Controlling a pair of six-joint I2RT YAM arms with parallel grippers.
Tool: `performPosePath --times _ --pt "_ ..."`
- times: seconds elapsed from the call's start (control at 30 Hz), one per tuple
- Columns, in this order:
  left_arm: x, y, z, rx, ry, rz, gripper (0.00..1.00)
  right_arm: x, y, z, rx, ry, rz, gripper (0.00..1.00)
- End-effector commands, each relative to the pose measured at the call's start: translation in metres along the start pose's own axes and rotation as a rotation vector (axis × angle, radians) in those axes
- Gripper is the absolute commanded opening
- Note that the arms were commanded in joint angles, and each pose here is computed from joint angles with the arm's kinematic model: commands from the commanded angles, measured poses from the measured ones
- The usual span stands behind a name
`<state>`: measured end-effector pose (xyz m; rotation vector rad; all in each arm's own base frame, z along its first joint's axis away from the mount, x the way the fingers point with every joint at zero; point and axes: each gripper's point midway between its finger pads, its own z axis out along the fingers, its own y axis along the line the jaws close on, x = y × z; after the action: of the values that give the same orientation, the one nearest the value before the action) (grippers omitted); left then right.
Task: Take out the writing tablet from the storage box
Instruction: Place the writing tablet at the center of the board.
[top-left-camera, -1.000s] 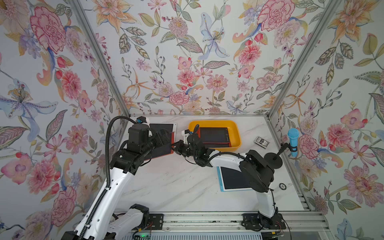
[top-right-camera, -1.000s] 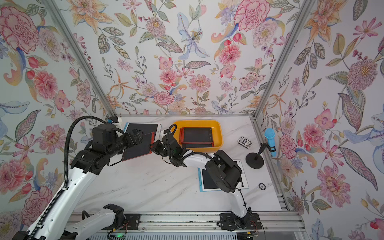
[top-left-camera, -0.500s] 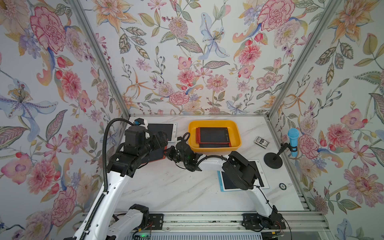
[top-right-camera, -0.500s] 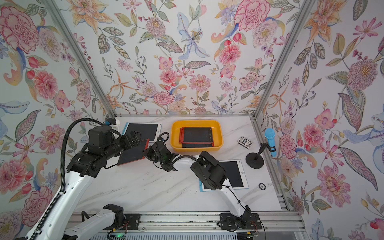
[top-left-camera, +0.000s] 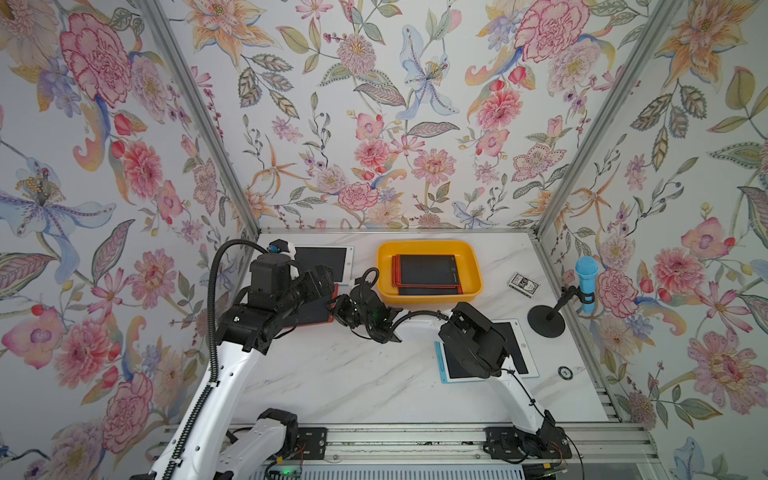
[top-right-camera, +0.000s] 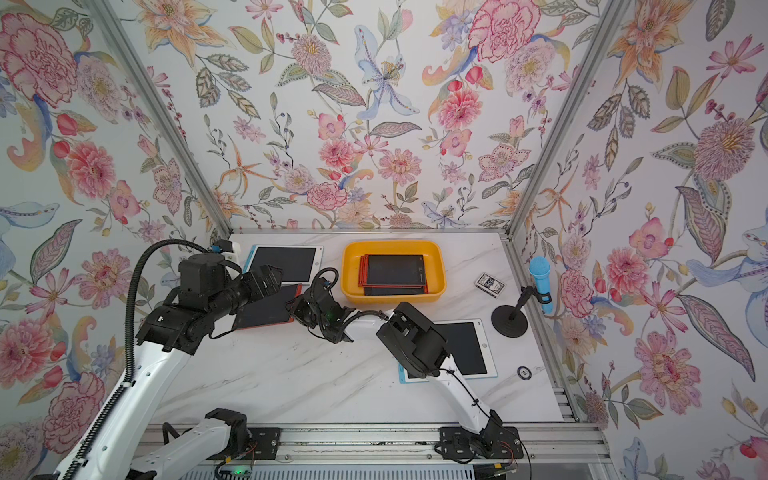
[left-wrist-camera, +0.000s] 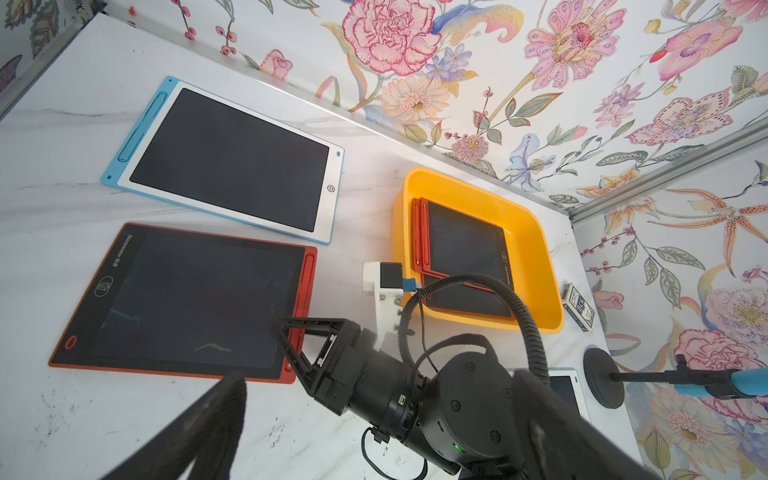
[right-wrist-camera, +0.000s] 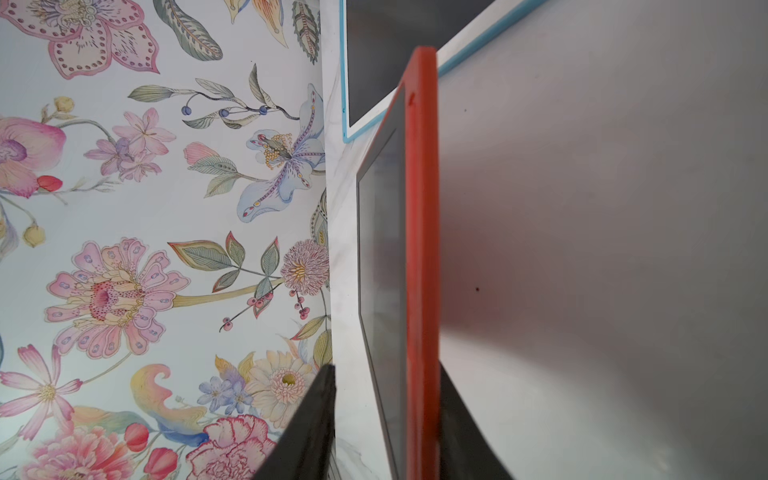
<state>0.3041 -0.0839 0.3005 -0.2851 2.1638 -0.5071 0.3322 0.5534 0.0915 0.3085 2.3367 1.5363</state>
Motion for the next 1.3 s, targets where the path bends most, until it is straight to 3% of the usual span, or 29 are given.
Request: performPosePath --times 0.0,0.27,0.83,1.27 --pt "-0.002 0.000 0.000 0.019 -0.008 0.000 1.00 -0.010 0.001 0.004 0.015 -0.010 0.005 0.40" --pt "0.001 0.002 0.002 0.018 0.001 -0.003 1.00 -0.013 -0.003 0.006 0.106 0.000 -0.024 0.50" --pt "0.007 0.009 0.010 0.016 0.012 -0.017 1.00 -0.009 -0.018 0.007 0.182 -0.007 -0.014 0.53" --pt "0.008 0.012 0.010 0.019 0.009 -0.027 1.00 -0.012 -0.004 0.003 0.256 -0.035 -0.115 0.62"
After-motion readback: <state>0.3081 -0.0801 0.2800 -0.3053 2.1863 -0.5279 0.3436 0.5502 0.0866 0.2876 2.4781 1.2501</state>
